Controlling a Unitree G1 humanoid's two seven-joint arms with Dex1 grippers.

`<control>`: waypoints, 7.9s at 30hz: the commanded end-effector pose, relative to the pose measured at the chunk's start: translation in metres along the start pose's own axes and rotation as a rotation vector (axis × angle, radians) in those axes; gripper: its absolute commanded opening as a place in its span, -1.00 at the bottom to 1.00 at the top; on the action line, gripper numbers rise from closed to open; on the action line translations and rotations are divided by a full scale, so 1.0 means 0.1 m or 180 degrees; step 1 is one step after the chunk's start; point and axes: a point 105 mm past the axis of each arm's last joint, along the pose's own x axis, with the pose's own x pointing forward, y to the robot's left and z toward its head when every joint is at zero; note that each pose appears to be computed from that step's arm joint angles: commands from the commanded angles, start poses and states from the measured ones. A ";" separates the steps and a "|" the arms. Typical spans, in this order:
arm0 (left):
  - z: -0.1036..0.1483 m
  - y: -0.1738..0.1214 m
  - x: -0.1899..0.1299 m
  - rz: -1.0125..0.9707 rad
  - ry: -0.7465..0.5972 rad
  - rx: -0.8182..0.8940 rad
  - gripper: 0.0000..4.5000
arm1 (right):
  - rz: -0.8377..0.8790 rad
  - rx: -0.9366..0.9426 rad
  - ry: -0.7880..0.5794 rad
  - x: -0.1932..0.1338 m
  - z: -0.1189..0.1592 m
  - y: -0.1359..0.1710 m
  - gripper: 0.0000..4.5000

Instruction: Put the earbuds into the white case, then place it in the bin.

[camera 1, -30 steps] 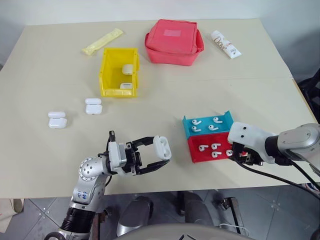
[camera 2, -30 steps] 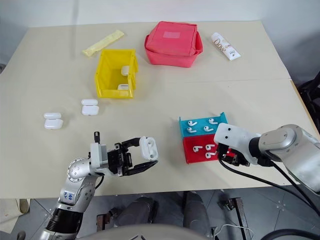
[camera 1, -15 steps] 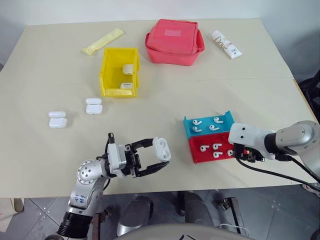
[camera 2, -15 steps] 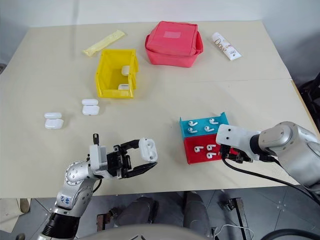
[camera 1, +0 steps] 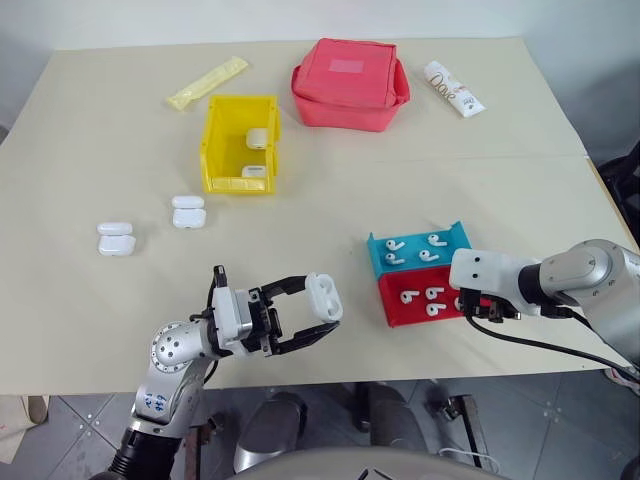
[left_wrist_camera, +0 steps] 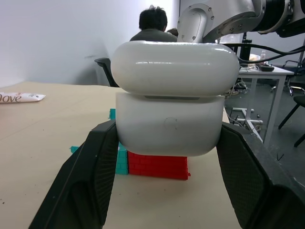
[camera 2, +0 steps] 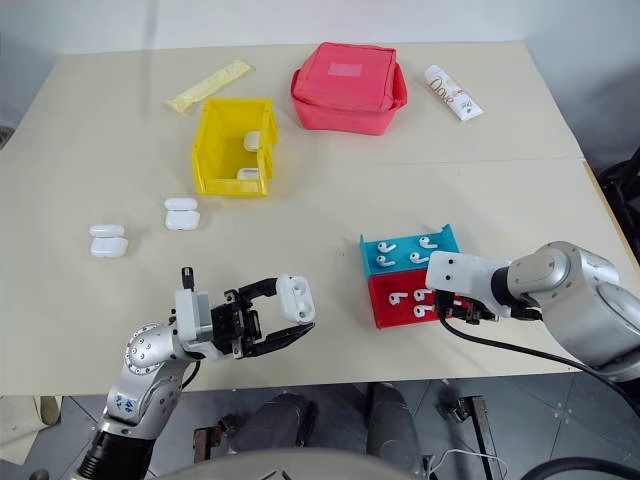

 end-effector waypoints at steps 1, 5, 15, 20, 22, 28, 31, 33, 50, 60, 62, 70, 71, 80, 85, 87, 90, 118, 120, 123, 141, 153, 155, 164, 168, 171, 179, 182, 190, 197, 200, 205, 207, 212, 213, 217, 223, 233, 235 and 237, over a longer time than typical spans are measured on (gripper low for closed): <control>0.14 -0.03 0.03 -0.0040 -0.0104 0.0174 0.22 | -0.0021 -0.0042 0.0020 0.00 -0.01 -0.02 -0.05; 0.15 -0.03 0.04 -0.0033 -0.0108 0.0181 0.22 | 0.0004 -0.0048 0.0043 0.02 -0.03 -0.01 -0.13; 0.12 0.00 0.03 -0.0013 -0.0092 0.0192 0.22 | -0.0038 -0.0015 -0.0015 0.04 0.00 -0.05 -0.79; 0.08 0.05 0.04 -0.0010 -0.0141 0.0171 0.22 | -0.0149 0.0115 -0.0403 -0.06 0.18 -0.12 -0.79; 0.07 0.06 0.05 -0.0012 -0.0169 0.0159 0.22 | -0.0175 0.0132 -0.0539 -0.09 0.24 -0.14 -0.79; 0.05 0.14 0.16 -0.0275 -0.0530 0.0004 0.22 | 0.0006 0.0440 -0.1959 -0.56 0.72 -0.03 -0.79; 0.01 0.21 0.22 -0.0410 -0.0587 -0.0004 0.22 | 0.0090 0.0462 -0.2492 -0.68 0.87 0.03 -0.79; 0.00 0.24 0.25 -0.0544 -0.0634 -0.0009 0.22 | 0.0167 0.0422 -0.3003 -0.79 1.03 0.09 -0.79; 0.17 0.59 0.54 -0.0997 -0.0785 0.0062 0.22 | 0.0240 0.0570 -0.4398 -0.71 1.52 0.14 -0.79; 0.25 0.53 0.55 -0.1224 -0.0794 0.0055 0.22 | 0.0126 0.0482 -0.4469 -0.58 1.58 0.06 -0.79; 0.26 0.53 0.56 -0.1229 -0.0802 0.0060 0.22 | 0.0160 0.0457 -0.4474 -0.56 1.59 0.08 -0.79; 0.34 0.64 0.62 -0.1128 -0.0925 0.0118 0.22 | 0.0387 0.0346 -0.4190 -0.36 1.50 0.19 -0.79; 0.34 0.66 0.62 -0.1111 -0.0929 0.0128 0.22 | 0.0416 0.0343 -0.4163 -0.35 1.48 0.19 -0.79; 0.31 0.70 0.64 -0.1072 -0.0954 0.0173 0.22 | 0.0596 0.0355 -0.3951 -0.35 1.37 0.16 -0.79; 0.30 0.70 0.66 -0.1080 -0.0957 0.0210 0.22 | 0.0564 0.0263 -0.3899 -0.38 1.39 0.11 -0.79; 0.28 0.70 0.67 -0.1092 -0.0933 0.0222 0.22 | 0.0522 0.0203 -0.3894 -0.41 1.41 0.08 -0.64; 0.24 0.70 0.66 -0.1105 -0.0867 0.0223 0.22 | 0.0454 0.0134 -0.3915 -0.48 1.44 0.04 -0.22; 0.04 1.03 0.24 -0.0560 -0.0443 0.0226 0.22 | -0.1052 0.1277 -0.2929 -0.88 -0.01 -0.10 0.98; 0.05 1.05 0.23 -0.0529 -0.0460 0.0238 0.22 | -0.1104 0.1413 -0.2792 -0.91 -0.15 -0.02 0.98; 0.07 1.08 0.25 -0.0490 -0.0497 0.0248 0.22 | -0.1163 0.1574 -0.2649 -0.97 -0.27 0.08 0.98; 0.15 0.98 0.15 -0.0265 -0.0498 0.0427 0.22 | -0.0417 0.0927 -0.1785 -0.71 0.31 -0.25 0.98; 0.13 0.82 0.15 -0.0064 -0.0534 0.0372 0.22 | -0.0235 0.0956 -0.0828 -0.26 0.37 -0.76 0.01; 0.12 0.80 0.14 -0.0050 -0.0535 0.0369 0.22 | -0.0214 0.0946 -0.0763 -0.21 0.42 -0.79 0.01; 0.10 0.72 0.17 -0.0048 -0.0574 0.0339 0.22 | -0.0191 0.0889 -0.0523 -0.03 0.42 -0.87 0.01; 0.11 0.69 0.19 -0.0050 -0.0586 0.0334 0.22 | -0.0203 0.0892 -0.0456 0.01 0.41 -0.93 0.01; 0.11 0.67 0.19 -0.0046 -0.0595 0.0332 0.22 | -0.0206 0.0884 -0.0417 0.04 0.40 -0.96 0.01; 0.12 0.64 0.16 0.0014 -0.0579 0.0328 0.22 | -0.0212 0.0834 -0.0351 0.09 0.38 -1.04 0.01; 0.12 0.63 0.16 0.0024 -0.0572 0.0329 0.22 | -0.0193 0.0831 -0.0348 0.11 0.38 -1.04 0.01; 0.13 0.62 0.14 0.0046 -0.0560 0.0329 0.22 | -0.0172 0.0818 -0.0263 0.15 0.34 -1.05 0.01; 0.13 0.62 0.14 0.0056 -0.0553 0.0324 0.22 | -0.0152 0.0828 -0.0251 0.15 0.36 -1.04 0.01; 0.12 0.63 0.14 0.0061 -0.0551 0.0323 0.22 | -0.0137 0.0830 -0.0239 0.15 0.36 -1.03 0.01; 0.12 0.64 0.14 0.0069 -0.0552 0.0329 0.22 | -0.0105 0.0815 -0.0216 0.17 0.35 -1.01 -0.37; 0.12 0.65 0.14 0.0073 -0.0550 0.0333 0.22 | -0.0098 0.0816 -0.0225 0.17 0.36 -1.00 -0.67; 0.11 0.67 0.14 0.0082 -0.0540 0.0341 0.22 | -0.0103 0.0788 -0.0269 0.17 0.38 -1.01 -0.78; 0.11 0.67 0.14 0.0083 -0.0539 0.0340 0.22 | -0.0110 0.0781 -0.0283 0.16 0.39 -1.01 -0.78; 0.09 0.69 0.17 0.0061 -0.0544 0.0326 0.22 | -0.0263 0.0773 -0.0534 0.02 0.47 -1.11 -0.78; 0.05 0.73 0.24 -0.0058 -0.0571 0.0263 0.22 | -0.0401 0.0922 -0.1405 -0.31 0.67 -1.16 -0.78; -0.02 0.82 0.49 -0.0565 -0.0628 0.0116 0.22 | 0.0532 0.1588 -0.3676 -0.97 1.22 -0.29 -0.78; -0.02 0.82 0.55 -0.0679 -0.0640 0.0106 0.22 | 0.0650 0.1698 -0.3887 -0.98 1.29 -0.13 -0.78; -0.03 0.84 0.59 -0.0746 -0.0653 0.0090 0.22 | 0.0690 0.1789 -0.4034 -0.98 1.35 -0.03 -0.78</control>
